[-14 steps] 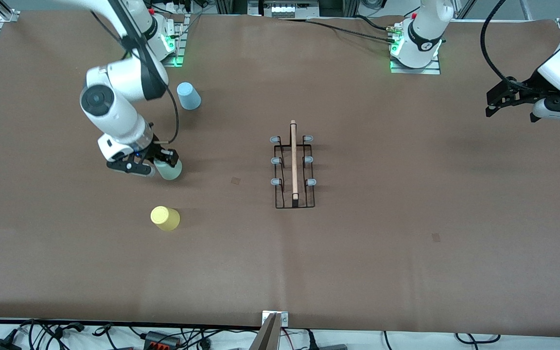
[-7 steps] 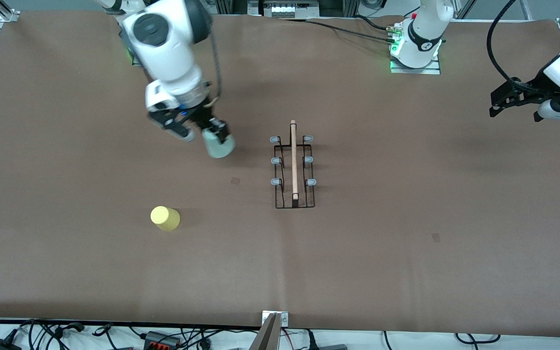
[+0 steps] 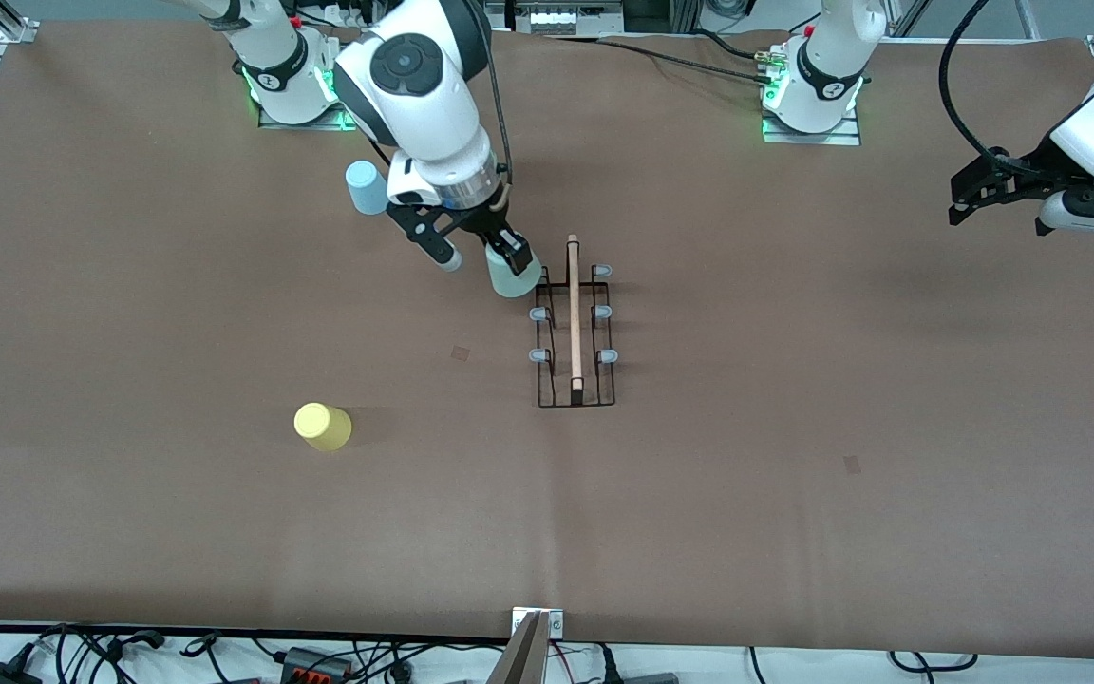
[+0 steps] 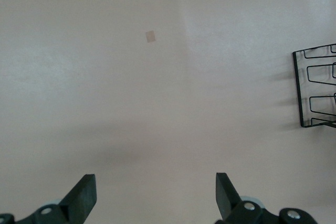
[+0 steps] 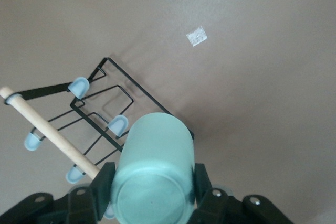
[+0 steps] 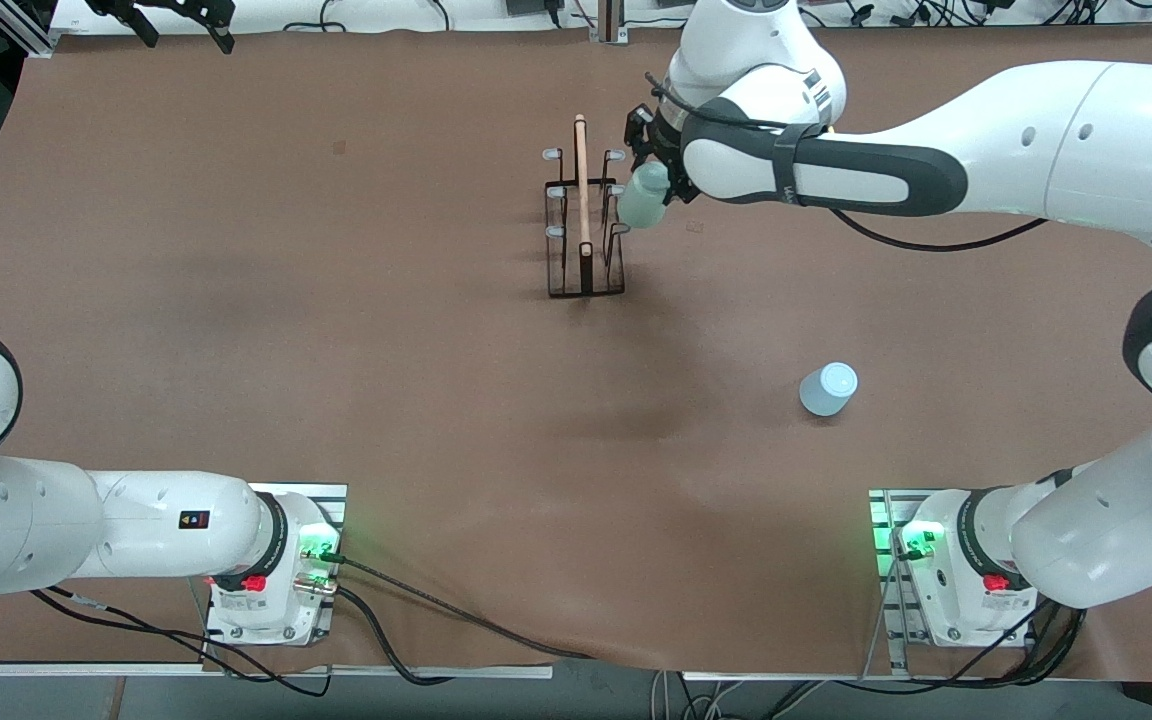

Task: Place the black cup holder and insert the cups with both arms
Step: 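Carry the teal cup to the rack and lower it onto a peg, then release the teal cup and move the right gripper toward the yellow cup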

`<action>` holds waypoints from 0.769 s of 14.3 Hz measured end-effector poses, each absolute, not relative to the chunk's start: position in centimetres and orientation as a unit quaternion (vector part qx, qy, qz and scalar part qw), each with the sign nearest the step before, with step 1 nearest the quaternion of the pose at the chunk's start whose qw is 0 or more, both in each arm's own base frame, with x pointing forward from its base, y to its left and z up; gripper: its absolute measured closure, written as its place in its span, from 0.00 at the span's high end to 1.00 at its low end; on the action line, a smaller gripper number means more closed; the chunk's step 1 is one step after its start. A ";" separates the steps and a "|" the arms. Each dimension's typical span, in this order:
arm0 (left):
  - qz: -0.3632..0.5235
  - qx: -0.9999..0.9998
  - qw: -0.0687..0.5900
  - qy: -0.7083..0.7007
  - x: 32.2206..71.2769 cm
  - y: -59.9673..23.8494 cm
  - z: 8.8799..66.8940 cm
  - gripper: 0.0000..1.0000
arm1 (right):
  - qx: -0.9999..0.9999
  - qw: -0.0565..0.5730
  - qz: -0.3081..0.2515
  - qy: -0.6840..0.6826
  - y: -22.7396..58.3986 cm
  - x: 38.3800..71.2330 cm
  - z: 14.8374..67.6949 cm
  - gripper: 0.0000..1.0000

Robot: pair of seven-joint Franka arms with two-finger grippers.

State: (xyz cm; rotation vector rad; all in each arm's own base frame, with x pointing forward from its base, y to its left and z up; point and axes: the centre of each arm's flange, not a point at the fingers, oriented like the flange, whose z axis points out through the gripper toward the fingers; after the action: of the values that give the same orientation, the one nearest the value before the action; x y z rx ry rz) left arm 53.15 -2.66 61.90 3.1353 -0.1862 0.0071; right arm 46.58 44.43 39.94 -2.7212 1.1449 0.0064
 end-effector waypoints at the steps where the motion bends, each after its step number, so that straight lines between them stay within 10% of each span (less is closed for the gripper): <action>1: 0.003 0.998 0.000 -0.059 53.1 -2.7 61.9 1.00 | -0.919 0.095 0.005 0.383 44.9 46.4 39.3 0.65; 11: -0.004 0.998 0.000 -0.059 53.0 -2.6 61.8 1.00 | -0.923 0.086 0.019 0.374 45.9 46.1 36.2 0.70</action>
State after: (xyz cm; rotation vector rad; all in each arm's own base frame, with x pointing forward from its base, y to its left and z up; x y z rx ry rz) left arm 53.00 -2.64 61.84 3.1351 -0.1858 -0.0141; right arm 46.14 45.91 36.18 -2.7513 1.1162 0.0572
